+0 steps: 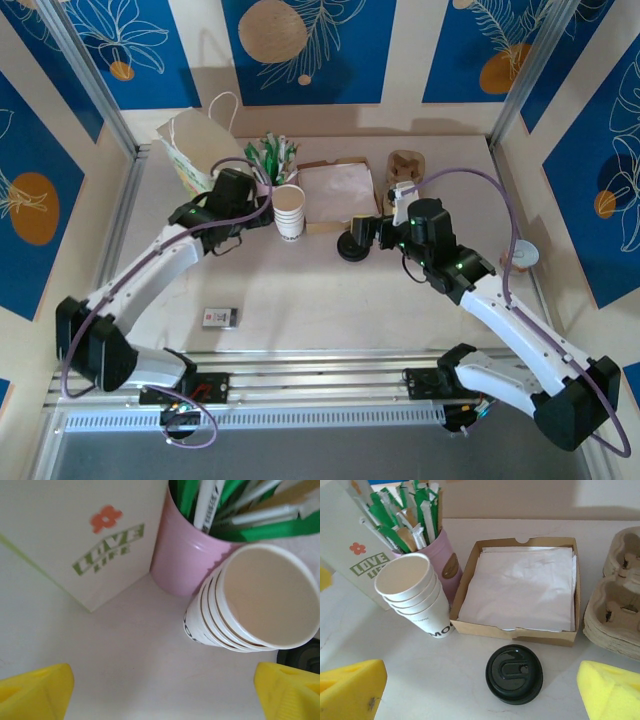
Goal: Pack the takeout coffee
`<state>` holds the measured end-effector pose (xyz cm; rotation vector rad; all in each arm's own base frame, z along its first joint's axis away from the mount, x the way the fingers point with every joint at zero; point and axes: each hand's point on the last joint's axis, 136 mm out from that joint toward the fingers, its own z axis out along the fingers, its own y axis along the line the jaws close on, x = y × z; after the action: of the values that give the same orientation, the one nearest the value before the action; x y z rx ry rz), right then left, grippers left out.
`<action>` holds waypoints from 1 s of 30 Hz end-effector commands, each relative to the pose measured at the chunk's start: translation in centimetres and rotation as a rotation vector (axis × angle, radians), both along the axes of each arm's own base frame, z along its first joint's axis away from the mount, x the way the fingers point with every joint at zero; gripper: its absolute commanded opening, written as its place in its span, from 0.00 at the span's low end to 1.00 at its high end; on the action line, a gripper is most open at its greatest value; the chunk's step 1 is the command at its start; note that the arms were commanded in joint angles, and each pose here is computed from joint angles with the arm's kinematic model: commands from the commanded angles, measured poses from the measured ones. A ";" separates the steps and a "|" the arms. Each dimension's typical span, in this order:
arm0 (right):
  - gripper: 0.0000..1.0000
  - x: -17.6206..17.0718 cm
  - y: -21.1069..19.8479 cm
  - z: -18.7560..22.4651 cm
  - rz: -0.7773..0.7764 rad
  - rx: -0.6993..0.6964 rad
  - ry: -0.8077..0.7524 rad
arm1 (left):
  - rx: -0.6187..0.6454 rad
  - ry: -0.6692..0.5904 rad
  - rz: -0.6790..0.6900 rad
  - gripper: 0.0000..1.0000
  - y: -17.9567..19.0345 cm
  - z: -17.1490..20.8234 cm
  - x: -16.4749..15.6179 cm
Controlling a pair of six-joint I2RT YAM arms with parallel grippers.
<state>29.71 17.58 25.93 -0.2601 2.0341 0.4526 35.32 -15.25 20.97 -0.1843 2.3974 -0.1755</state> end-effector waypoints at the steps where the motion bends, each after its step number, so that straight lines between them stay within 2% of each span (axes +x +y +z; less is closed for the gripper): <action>1: 0.98 -0.5 0.2 1.2 0.003 -0.086 -0.050 | 0.022 0.023 0.027 0.91 -0.7 0.2 0.3; 4: 0.98 -1.2 0.8 1.6 0.016 -0.125 -0.077 | 0.022 0.042 0.020 0.88 -1.9 -0.5 1.1; 15: 0.99 -3.4 2.0 2.4 0.066 -0.193 -0.140 | 0.036 0.066 0.032 0.86 -3.9 -1.6 3.6; 30: 0.99 -5.4 1.6 3.7 0.084 -0.188 -0.196 | 0.053 0.092 0.045 0.63 -5.0 -2.8 5.5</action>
<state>24.48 19.54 28.43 -0.5008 1.9157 0.2831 40.65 -19.98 18.09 -0.2228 2.4788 -0.1113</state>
